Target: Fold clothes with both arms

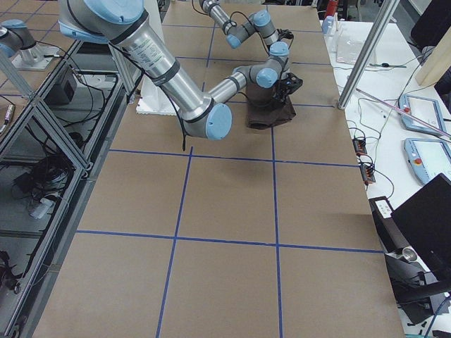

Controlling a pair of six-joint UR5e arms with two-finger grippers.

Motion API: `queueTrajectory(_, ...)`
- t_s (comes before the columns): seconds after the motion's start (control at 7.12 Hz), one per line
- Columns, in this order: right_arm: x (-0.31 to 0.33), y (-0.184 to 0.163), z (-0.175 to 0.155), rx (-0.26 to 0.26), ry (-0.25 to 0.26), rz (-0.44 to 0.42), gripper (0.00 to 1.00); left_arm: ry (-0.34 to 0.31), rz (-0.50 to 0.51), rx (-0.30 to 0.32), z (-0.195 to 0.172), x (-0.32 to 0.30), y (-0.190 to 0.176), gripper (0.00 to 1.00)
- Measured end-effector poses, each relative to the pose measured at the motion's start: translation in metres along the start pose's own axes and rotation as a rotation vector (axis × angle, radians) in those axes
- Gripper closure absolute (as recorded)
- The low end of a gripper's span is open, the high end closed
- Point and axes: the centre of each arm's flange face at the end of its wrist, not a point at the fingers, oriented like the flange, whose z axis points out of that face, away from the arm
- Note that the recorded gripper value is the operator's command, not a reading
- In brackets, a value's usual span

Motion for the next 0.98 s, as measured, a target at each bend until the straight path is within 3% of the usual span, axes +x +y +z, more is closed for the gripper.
queueTrajectory(0.28, -0.006, -0.092, -0.030, -0.060, -0.033, -0.101, 0.00, 0.026, 0.052, 0.041, 0.004, -0.021, -0.032, 0.00)
queueTrajectory(0.56, 0.044, -0.146, -0.052, -0.099, -0.048, -0.130, 0.00, 0.056, 0.109, 0.008, -0.023, -0.058, -0.035, 0.00)
queueTrajectory(0.7, 0.099, -0.176, -0.054, -0.092, -0.037, -0.192, 0.00, 0.055, 0.202, -0.031, -0.037, -0.091, -0.040, 0.00)
queueTrajectory(0.98, 0.247, -0.273, -0.072, -0.054, 0.019, -0.433, 0.00, 0.021, 0.485, -0.120, -0.077, -0.209, -0.074, 0.00)
